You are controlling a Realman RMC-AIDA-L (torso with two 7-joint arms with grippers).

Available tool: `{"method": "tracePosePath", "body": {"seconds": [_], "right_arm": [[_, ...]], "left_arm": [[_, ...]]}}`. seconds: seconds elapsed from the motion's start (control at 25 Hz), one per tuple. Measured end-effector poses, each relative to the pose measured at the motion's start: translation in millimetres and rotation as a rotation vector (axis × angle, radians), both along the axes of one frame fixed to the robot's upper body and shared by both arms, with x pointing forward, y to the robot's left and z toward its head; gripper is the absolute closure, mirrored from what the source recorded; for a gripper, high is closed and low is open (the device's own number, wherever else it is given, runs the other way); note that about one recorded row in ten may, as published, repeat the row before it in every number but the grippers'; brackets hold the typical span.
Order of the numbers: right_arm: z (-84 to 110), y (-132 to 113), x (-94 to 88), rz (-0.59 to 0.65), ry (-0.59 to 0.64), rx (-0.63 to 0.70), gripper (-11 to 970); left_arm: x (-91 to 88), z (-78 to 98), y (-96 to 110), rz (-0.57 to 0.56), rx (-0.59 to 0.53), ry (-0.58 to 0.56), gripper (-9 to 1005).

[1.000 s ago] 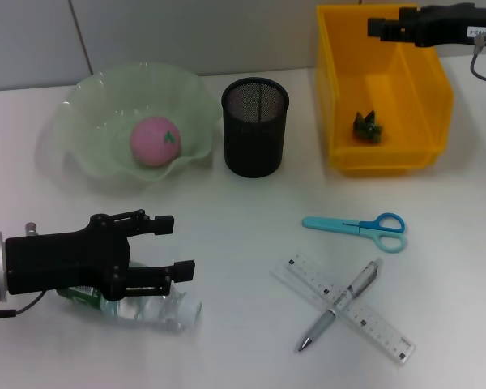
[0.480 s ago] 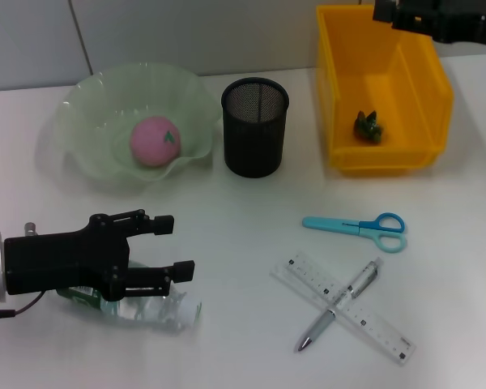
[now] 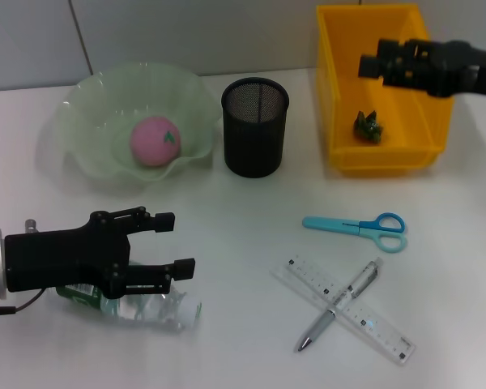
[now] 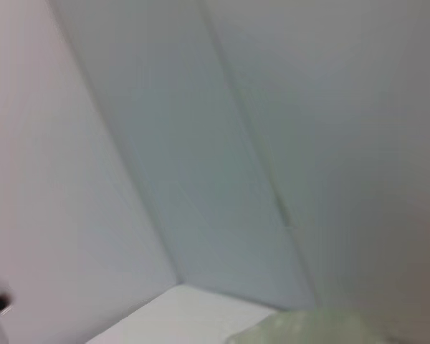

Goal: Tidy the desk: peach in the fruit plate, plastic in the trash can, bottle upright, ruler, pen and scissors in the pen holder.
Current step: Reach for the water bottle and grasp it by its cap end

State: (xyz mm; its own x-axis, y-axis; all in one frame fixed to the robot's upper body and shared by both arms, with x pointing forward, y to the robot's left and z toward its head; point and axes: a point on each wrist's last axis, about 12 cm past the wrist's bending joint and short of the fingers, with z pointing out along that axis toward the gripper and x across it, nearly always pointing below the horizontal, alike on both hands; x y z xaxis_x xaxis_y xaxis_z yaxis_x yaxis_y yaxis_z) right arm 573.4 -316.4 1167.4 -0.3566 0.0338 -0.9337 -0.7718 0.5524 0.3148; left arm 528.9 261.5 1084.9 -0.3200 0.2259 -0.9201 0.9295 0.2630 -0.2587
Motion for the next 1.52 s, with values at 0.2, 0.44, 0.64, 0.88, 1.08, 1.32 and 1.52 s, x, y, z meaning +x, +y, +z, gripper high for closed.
{"method": "tracePosePath", "body": {"seconds": [0.2,0.44,0.64,0.88,1.08,1.32,1.52], "right_arm": [[-12.3,4.8,-10.1,0.089,0.013,-0.06,249],[-25.2,12.4,-14.2,0.151,0.048,-0.118,249],[-30.5,22.2,-14.9,0.219,0.072,-0.176,249],[-38.3,29.2,-16.8,0.267,0.084,-0.237,249],[-42.2,33.1,-18.3,0.29,0.086,-0.262,248],[-44.2,35.6,-19.1,0.303,0.09,-0.273,248],[-44.9,35.1,-19.5,0.302,0.092,-0.275,248]], "left_arm": [[0.3,0.0,-0.2,-0.002,0.003,0.0,228],[0.5,0.3,0.0,-0.001,0.002,0.001,230],[0.6,0.5,0.6,0.0,0.003,0.002,232],[0.7,0.6,1.9,0.006,0.002,0.002,234],[1.1,1.0,3.2,0.01,0.002,0.0,236],[1.3,1.2,3.3,0.009,0.004,-0.006,238],[4.1,10.7,4.4,-0.014,0.014,-0.049,240]]}}
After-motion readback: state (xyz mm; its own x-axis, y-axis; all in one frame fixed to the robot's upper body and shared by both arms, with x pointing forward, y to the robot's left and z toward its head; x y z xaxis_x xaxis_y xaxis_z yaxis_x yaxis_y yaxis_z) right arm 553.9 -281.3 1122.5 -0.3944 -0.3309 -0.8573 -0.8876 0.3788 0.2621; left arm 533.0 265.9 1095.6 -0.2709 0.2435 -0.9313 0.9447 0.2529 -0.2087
